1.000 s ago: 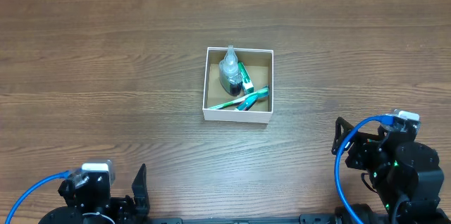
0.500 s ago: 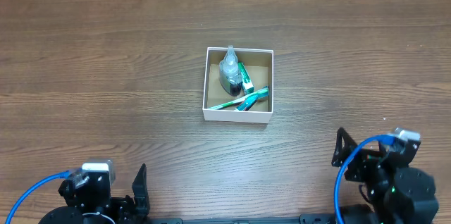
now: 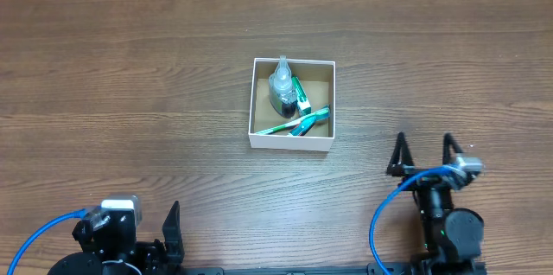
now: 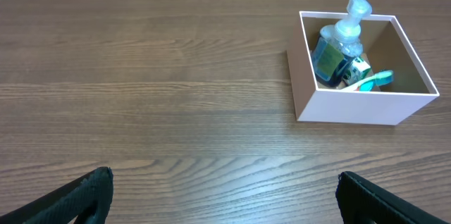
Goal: Pack container
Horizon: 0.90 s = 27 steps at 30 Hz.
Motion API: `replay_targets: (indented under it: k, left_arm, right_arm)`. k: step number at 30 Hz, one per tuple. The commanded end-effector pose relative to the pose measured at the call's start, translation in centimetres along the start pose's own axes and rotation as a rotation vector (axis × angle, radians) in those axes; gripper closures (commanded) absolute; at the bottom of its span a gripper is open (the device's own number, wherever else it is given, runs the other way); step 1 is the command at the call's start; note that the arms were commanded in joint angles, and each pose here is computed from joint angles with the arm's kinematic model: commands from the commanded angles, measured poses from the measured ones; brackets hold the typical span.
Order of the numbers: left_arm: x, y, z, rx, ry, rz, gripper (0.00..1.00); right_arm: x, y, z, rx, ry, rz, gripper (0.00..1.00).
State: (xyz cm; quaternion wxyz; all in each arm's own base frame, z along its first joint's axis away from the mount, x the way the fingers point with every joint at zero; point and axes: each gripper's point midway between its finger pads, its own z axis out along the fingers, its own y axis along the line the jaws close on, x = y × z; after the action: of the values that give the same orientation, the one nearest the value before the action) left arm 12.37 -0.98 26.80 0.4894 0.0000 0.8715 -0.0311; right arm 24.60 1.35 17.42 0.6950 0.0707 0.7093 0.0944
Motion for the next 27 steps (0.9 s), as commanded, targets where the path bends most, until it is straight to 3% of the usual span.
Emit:
replay_targets:
  k: [1, 27]
  left_arm:
    - [0.02, -0.02, 0.03, 0.002, -0.002, 0.001, 0.00]
    - [-0.07, 0.05, 0.12, -0.002, -0.006, 0.001, 0.00]
  right_arm:
    - [0.32, 0.17, 0.01, -0.012, 0.004, -0.016, 0.00]
    - [0.31, 0.17, 0.01, -0.012, 0.003, -0.016, 0.00]
